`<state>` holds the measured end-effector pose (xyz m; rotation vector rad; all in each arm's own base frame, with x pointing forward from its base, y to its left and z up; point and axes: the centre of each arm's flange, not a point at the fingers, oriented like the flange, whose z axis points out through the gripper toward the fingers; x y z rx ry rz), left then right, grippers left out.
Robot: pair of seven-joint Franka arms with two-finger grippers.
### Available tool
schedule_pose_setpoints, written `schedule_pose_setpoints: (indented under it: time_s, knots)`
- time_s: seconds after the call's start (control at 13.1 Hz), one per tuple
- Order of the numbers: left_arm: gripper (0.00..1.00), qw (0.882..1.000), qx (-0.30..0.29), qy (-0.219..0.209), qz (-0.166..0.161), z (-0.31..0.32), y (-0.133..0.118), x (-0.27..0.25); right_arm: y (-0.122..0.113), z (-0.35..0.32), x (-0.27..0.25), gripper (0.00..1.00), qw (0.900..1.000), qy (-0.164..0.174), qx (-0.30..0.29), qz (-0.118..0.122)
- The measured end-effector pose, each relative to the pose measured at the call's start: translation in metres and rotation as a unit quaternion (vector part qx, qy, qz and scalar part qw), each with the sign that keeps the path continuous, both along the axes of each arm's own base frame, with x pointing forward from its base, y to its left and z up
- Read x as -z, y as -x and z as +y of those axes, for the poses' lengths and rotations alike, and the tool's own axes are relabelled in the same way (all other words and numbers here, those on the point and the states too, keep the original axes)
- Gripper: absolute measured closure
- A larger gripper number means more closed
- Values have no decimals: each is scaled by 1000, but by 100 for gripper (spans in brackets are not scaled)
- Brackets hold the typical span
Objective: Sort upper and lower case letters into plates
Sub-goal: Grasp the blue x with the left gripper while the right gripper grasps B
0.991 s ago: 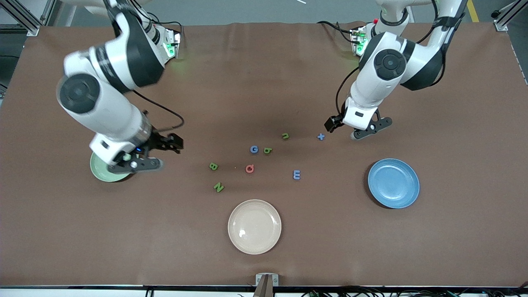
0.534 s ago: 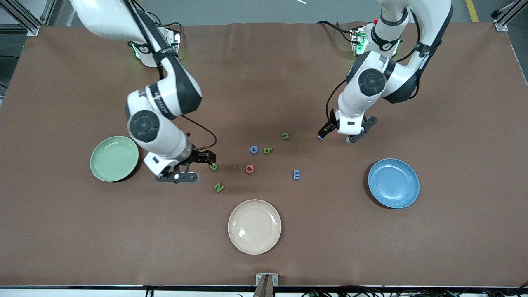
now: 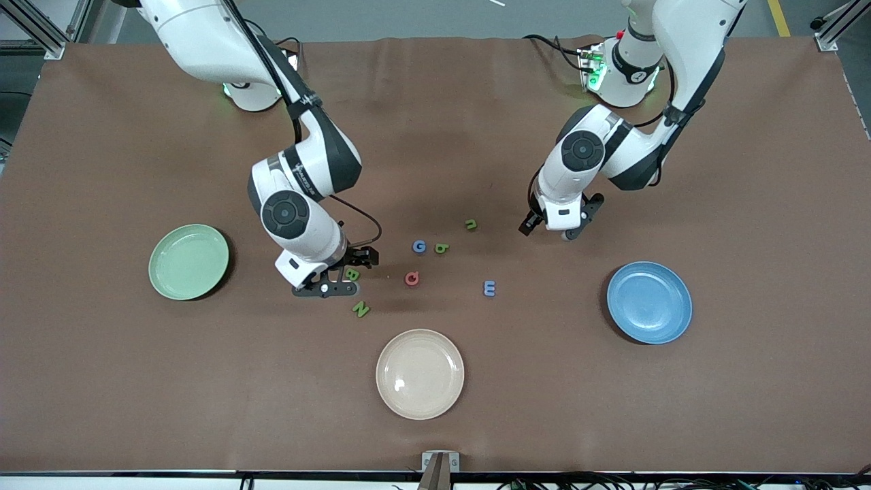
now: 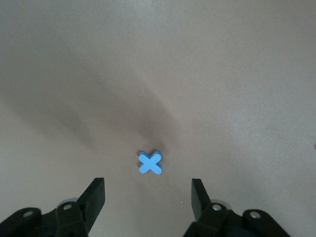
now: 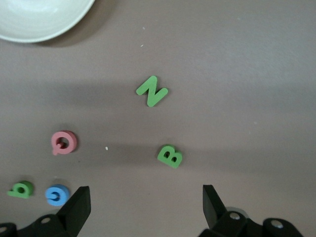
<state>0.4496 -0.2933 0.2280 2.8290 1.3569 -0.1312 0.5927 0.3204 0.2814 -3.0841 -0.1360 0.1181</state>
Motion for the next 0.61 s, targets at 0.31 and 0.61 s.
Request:
schedule_pose_setpoints:
  time_s: [0.31, 0.61]
  knots:
    - [28, 1000, -28, -2, -5, -13, 8, 14, -12, -21, 36, 0, 994, -3, -107, -1]
    - [31, 999, -44, -12, -12, -12, 11, 34, -9, -19, 68, 0, 993, -2, -120, 0]
